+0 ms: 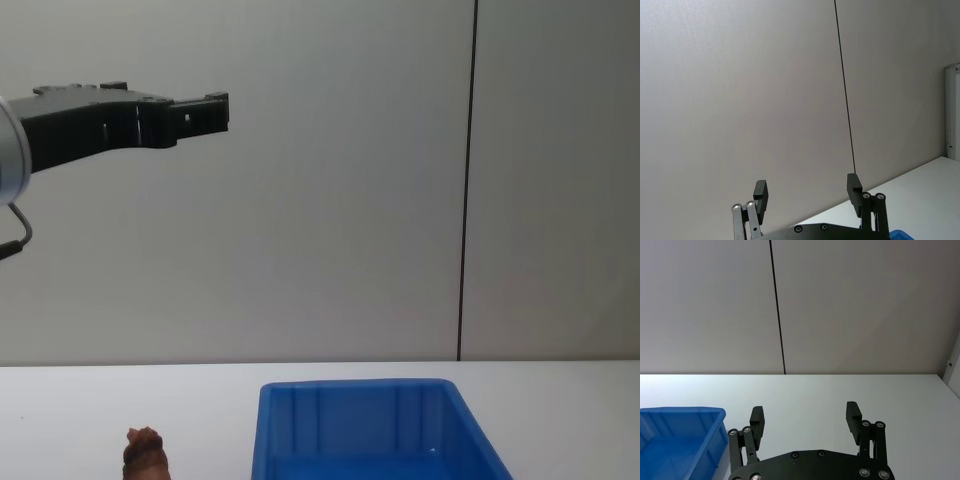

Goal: Pick up the two dolls from the table and place them into the box.

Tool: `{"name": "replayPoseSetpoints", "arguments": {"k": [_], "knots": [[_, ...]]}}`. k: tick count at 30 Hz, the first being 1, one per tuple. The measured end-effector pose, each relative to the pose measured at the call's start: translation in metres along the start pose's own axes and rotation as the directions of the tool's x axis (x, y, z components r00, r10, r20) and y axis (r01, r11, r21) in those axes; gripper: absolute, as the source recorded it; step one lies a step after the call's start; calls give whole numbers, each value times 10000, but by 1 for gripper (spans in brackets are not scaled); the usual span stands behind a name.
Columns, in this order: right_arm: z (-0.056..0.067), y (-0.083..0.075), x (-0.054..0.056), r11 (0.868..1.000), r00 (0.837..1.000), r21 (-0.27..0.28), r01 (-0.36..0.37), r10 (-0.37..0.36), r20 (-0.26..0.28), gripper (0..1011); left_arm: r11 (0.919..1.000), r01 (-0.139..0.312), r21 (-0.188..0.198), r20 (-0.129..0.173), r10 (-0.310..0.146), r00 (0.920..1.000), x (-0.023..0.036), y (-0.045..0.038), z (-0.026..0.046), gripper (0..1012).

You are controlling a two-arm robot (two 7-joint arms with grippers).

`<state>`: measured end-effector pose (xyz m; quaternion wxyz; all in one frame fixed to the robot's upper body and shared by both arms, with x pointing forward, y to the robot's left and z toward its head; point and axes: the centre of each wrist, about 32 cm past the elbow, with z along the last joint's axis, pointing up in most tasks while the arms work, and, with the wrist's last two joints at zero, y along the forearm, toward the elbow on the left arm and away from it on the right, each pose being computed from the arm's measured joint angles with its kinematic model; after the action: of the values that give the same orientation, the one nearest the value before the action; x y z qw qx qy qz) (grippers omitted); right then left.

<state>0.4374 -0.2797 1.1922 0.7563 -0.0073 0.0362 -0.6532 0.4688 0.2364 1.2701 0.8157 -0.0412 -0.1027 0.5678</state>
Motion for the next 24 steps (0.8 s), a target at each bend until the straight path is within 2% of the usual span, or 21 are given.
{"name": "replayPoseSetpoints", "arguments": {"k": [16,24], "knots": [[1,-9,14,10000,10000,-30,23,-22,43,1005,10000,0,0,0,0,10000,0,0,0,1001],[-9,-138,100,9983,9992,-552,199,-179,358,1005,10000,1,0,0,-1,10000,0,0,0,1001]]}}
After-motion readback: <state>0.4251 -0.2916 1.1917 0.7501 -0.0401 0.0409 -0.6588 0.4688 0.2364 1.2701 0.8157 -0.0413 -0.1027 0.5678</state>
